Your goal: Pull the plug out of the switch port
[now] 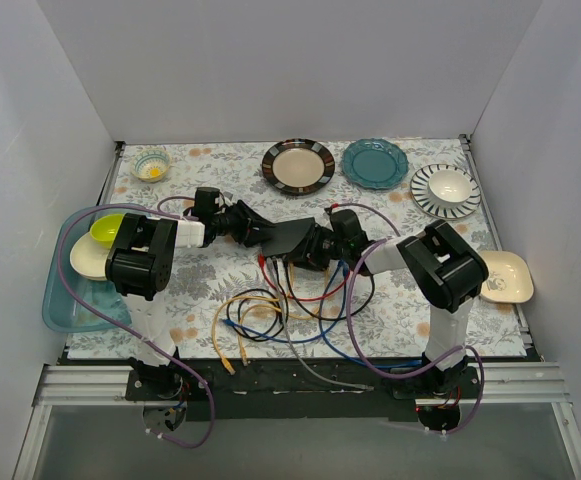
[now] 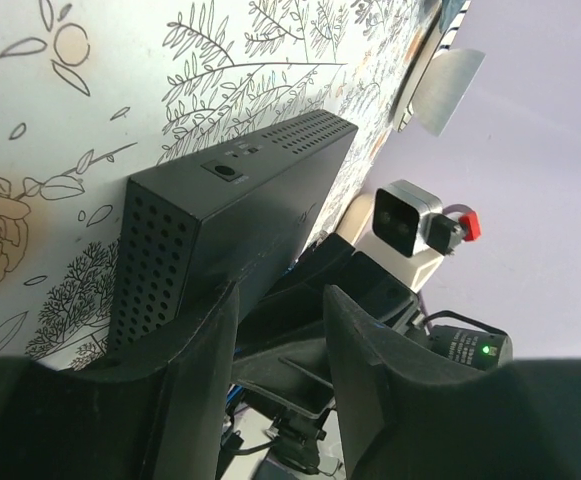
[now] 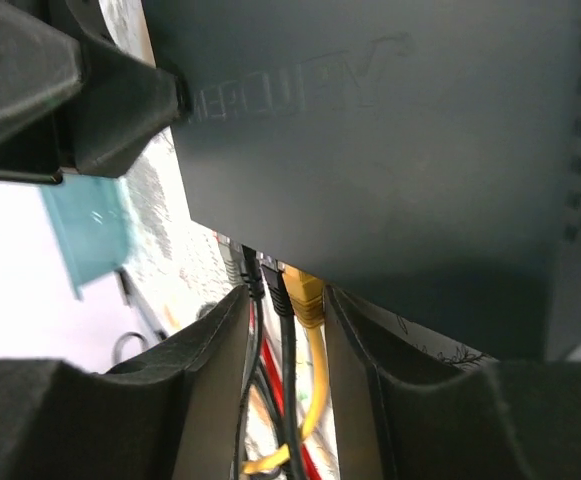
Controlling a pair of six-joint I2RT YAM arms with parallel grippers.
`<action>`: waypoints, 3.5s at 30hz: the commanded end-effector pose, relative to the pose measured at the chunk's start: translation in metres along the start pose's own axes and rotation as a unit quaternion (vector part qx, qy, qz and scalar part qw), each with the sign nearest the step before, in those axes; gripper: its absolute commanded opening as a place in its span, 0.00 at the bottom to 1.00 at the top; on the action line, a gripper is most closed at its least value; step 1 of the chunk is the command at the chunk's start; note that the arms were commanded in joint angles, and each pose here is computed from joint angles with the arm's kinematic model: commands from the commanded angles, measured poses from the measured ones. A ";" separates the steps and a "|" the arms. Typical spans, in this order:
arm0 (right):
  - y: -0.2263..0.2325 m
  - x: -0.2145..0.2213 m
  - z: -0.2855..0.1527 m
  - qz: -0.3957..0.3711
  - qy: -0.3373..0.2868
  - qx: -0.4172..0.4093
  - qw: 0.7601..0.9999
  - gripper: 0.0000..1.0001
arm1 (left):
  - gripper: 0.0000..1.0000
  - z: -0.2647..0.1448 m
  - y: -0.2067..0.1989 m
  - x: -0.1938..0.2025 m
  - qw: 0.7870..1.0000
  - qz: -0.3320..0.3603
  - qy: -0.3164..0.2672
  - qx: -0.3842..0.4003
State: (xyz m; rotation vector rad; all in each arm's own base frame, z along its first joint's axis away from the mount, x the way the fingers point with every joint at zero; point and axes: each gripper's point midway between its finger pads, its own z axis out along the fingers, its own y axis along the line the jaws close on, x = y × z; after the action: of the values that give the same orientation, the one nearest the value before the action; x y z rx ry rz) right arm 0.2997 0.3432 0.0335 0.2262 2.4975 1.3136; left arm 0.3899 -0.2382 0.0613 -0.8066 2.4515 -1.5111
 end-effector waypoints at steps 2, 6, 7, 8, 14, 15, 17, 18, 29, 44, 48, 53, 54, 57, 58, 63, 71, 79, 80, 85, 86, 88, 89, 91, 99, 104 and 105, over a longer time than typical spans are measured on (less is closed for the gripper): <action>-0.010 -0.010 0.006 0.081 -0.040 -0.012 0.996 0.43 | 0.40 -0.007 0.000 0.007 1.000 0.010 -0.003 -0.003; -0.011 -0.014 0.006 0.117 -0.053 -0.030 0.991 0.40 | 0.40 -0.007 0.000 0.006 1.000 0.011 -0.005 -0.005; -0.011 -0.015 0.007 0.123 -0.055 -0.030 0.990 0.38 | 0.40 -0.007 0.001 0.006 1.000 0.011 -0.004 -0.005; -0.012 -0.015 0.008 0.127 -0.055 -0.030 0.990 0.38 | 0.40 -0.007 0.001 0.007 1.000 0.011 -0.004 -0.006; -0.011 -0.019 0.010 0.165 -0.065 -0.049 0.983 0.34 | 0.40 -0.007 0.002 0.006 1.000 0.018 -0.006 -0.010; -0.012 -0.021 0.010 0.167 -0.067 -0.050 0.982 0.34 | 0.40 -0.008 0.001 0.007 1.000 0.022 -0.007 -0.010; -0.012 -0.022 0.012 0.172 -0.067 -0.050 0.982 0.34 | 0.40 -0.008 0.003 0.008 1.000 0.022 -0.006 -0.012; -0.012 -0.022 0.012 0.174 -0.068 -0.050 0.981 0.34 | 0.40 -0.007 0.003 0.008 1.000 0.024 -0.006 -0.012; -0.012 -0.027 0.019 0.206 -0.071 -0.056 0.974 0.39 | 0.40 -0.007 0.004 0.012 0.999 0.030 -0.004 -0.015; -0.020 -0.013 0.021 0.177 -0.046 -0.050 0.982 0.01 | 0.39 -0.011 0.008 0.032 1.000 0.018 0.024 -0.004; -0.023 -0.004 0.020 0.145 -0.025 -0.044 0.988 0.01 | 0.39 -0.005 0.008 0.043 0.999 0.023 0.043 0.000; -0.028 0.011 0.017 0.118 0.002 -0.032 0.993 0.01 | 0.39 0.008 0.019 0.047 0.998 0.009 0.058 -0.013; -0.030 0.017 0.017 0.114 0.010 -0.027 0.993 0.01 | 0.39 0.009 0.021 0.045 0.998 0.006 0.055 -0.016; -0.040 0.032 0.010 0.105 0.024 -0.015 0.994 0.01 | 0.38 0.014 0.024 0.040 0.998 0.005 0.050 -0.026; -0.040 0.034 0.007 0.102 0.026 -0.016 0.994 0.01 | 0.38 0.015 0.026 0.039 0.998 0.003 0.049 -0.030; -0.051 0.038 -0.012 0.093 0.020 -0.004 0.995 0.01 | 0.38 0.017 0.025 0.032 0.999 0.006 0.040 -0.035; -0.075 0.010 -0.066 0.006 -0.034 0.105 0.994 0.01 | 0.39 0.003 -0.004 0.017 1.000 0.027 0.015 -0.007; -0.019 -0.048 -0.082 -0.109 -0.114 0.099 0.982 0.42 | 0.41 -0.006 -0.018 0.007 0.999 0.039 -0.004 0.009; -0.010 -0.052 -0.080 -0.119 -0.117 0.093 0.982 0.43 | 0.41 -0.007 -0.020 0.007 0.999 0.039 -0.006 0.011; 0.040 -0.056 -0.041 -0.156 -0.078 0.038 0.984 0.46 | 0.42 -0.010 -0.021 0.001 0.999 0.040 -0.023 0.015; 0.041 -0.052 -0.034 -0.148 -0.064 0.032 0.986 0.46 | 0.42 -0.009 -0.019 0.001 0.999 0.039 -0.024 0.012; 0.035 -0.039 -0.015 -0.137 -0.030 0.026 0.990 0.44 | 0.42 -0.009 -0.015 0.001 0.999 0.032 -0.025 0.007; 0.034 -0.035 -0.011 -0.121 -0.025 0.024 0.992 0.44 | 0.42 -0.009 -0.013 0.002 0.999 0.030 -0.025 0.004; 0.028 -0.027 -0.003 -0.108 -0.013 0.015 0.994 0.43 | 0.42 -0.010 -0.008 0.001 0.999 0.029 -0.028 -0.004; 0.015 -0.016 0.010 -0.074 0.003 0.021 0.997 0.41 | 0.42 -0.014 0.021 0.003 0.997 0.007 -0.050 -0.055; 0.013 -0.017 0.022 -0.038 0.003 0.013 0.999 0.41 | 0.41 -0.013 0.032 0.004 0.996 -0.003 -0.047 -0.072; 0.011 -0.018 0.026 -0.031 0.006 0.012 0.999 0.41 | 0.41 -0.013 0.032 0.004 0.996 -0.002 -0.046 -0.073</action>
State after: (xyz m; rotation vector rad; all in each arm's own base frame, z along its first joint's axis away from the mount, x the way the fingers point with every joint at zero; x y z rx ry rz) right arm 0.3163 0.3521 0.0333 0.0899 2.5272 1.1982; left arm 0.3803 -0.2333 0.0587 -0.8191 2.4583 -1.4165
